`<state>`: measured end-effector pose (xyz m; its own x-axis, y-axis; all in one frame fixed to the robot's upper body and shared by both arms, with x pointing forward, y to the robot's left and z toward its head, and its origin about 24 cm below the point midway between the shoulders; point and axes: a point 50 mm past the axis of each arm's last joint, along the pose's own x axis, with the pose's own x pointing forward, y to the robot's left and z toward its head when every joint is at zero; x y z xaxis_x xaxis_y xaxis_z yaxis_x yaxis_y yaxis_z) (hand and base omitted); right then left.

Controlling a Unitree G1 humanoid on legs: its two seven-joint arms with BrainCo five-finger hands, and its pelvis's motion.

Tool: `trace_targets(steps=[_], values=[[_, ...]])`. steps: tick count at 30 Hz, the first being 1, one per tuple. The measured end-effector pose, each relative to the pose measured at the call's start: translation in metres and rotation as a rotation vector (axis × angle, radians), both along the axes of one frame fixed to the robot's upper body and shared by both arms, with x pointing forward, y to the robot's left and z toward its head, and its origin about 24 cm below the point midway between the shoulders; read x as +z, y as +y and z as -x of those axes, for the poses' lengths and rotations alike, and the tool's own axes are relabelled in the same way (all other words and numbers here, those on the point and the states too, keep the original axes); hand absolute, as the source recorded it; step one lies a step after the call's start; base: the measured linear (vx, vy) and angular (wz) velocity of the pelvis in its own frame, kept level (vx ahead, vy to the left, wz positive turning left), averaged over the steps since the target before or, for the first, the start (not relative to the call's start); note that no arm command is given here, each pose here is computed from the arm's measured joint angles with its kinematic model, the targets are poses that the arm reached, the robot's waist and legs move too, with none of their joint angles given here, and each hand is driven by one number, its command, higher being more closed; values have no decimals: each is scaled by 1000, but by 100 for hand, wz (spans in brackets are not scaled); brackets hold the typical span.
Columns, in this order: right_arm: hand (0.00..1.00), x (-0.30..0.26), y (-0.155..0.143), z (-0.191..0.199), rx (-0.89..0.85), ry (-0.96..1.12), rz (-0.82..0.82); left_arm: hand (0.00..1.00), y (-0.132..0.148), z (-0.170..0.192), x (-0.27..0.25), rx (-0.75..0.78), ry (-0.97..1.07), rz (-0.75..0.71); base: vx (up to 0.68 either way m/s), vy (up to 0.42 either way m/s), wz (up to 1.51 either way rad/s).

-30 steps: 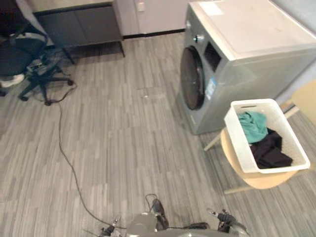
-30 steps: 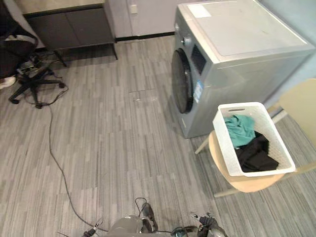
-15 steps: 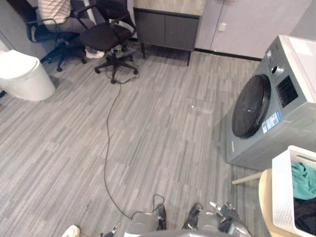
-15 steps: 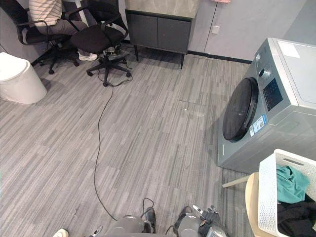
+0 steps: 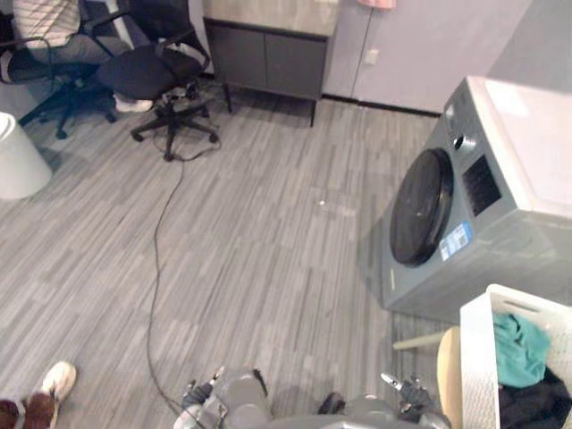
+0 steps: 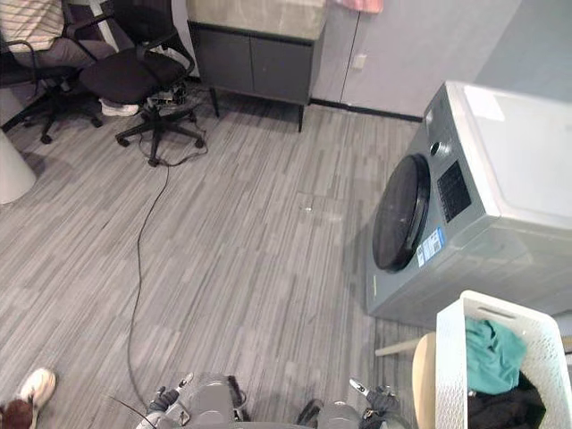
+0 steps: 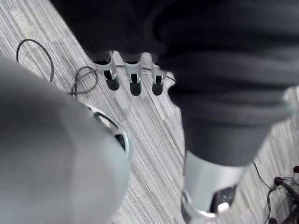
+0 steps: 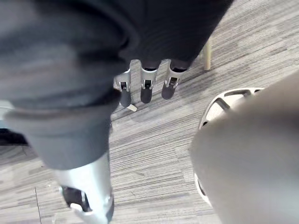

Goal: Pick up the laundry basket with both hands and put the clothes into the washing machine.

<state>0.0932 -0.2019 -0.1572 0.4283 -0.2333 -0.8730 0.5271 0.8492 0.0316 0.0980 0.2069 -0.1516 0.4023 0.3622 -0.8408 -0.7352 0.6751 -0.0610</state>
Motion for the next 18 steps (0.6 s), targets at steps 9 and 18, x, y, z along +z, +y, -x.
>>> trace_targets(steps=[9,18], values=[[0,-5,9,3,54,50,-4,0,10,11,0,71,18,-15,313,226,-37],[0,1,12,-28,115,-15,-1,0,12,28,-4,51,67,-18,417,184,-22]])
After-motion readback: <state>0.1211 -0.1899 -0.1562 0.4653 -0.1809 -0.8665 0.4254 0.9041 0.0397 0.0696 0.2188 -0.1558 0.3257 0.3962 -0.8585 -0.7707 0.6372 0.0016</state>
